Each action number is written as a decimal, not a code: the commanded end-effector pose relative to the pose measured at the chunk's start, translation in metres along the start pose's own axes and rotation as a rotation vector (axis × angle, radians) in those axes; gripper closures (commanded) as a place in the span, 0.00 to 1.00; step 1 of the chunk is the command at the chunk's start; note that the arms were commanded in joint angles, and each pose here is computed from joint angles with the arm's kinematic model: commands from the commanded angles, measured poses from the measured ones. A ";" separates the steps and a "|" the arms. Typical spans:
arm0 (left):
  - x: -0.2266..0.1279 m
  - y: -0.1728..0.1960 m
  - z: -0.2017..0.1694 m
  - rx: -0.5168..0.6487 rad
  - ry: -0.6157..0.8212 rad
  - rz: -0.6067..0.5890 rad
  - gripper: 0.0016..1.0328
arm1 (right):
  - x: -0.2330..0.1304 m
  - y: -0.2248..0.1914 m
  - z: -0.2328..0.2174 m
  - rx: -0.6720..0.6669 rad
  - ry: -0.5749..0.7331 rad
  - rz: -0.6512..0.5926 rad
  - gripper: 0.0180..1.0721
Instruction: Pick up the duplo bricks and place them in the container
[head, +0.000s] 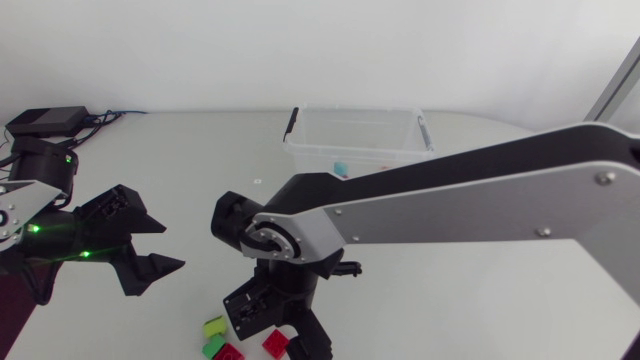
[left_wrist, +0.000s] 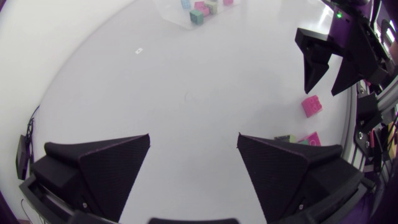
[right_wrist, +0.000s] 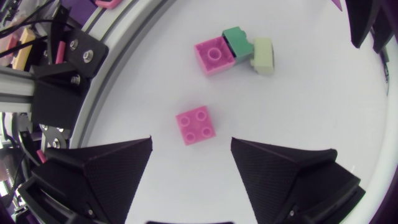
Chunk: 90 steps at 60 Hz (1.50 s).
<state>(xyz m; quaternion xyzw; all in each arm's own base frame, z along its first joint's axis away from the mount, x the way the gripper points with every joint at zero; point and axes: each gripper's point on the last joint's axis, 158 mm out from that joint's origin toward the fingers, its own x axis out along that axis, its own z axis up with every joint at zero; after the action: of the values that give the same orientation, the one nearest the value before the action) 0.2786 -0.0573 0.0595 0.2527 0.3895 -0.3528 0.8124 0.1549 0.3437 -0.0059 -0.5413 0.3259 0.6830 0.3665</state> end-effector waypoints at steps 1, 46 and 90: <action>0.002 -0.008 -0.010 0.013 0.006 -0.023 0.05 | 0.007 -0.003 0.003 -0.044 0.018 0.010 0.14; 0.004 -0.005 -0.017 0.004 -0.001 -0.045 0.05 | 0.039 -0.003 0.005 -0.047 0.110 -0.022 0.58; 0.016 -0.117 -0.038 0.083 0.050 -0.298 0.05 | -0.075 -0.038 -0.018 0.246 -0.087 -0.311 0.94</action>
<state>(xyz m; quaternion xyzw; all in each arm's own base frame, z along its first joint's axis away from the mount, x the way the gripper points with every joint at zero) 0.1884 -0.1038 0.0136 0.2442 0.4246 -0.4728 0.7325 0.2077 0.3505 0.0611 -0.5214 0.2890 0.6032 0.5299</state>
